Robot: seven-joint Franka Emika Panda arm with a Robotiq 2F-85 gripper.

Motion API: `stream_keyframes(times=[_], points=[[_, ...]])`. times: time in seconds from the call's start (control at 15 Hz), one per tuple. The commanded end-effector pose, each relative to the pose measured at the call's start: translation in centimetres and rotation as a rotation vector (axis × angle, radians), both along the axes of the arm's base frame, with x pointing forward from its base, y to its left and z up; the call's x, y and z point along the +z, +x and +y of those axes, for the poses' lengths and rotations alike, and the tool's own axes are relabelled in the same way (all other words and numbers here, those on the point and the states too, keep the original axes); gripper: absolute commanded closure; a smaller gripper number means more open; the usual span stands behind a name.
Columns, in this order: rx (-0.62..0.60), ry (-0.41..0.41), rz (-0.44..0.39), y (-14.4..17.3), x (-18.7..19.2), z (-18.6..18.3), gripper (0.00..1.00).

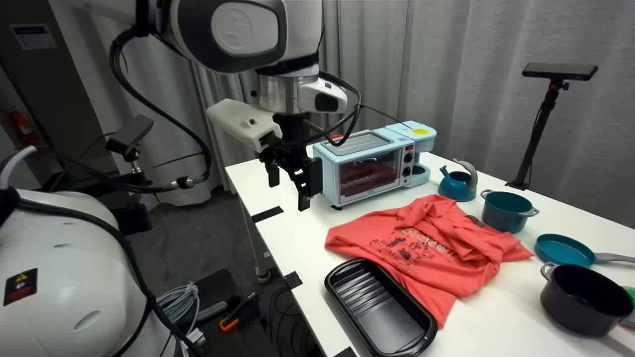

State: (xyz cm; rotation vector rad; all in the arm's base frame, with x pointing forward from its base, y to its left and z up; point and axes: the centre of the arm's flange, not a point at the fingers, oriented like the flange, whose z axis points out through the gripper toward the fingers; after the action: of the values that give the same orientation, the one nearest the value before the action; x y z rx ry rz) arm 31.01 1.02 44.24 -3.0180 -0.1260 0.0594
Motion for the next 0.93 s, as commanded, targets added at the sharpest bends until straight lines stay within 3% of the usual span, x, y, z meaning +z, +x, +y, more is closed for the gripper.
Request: stream_keyframes(times=[0.0,0.6,0.87], points=[[0.000,0.000,0.001,0.0,0.0,0.0,0.00],[0.000,0.000,0.001,0.0,0.0,0.0,0.00],[-0.005,-0.008,-0.022,2.5,0.5,-0.1,0.00]])
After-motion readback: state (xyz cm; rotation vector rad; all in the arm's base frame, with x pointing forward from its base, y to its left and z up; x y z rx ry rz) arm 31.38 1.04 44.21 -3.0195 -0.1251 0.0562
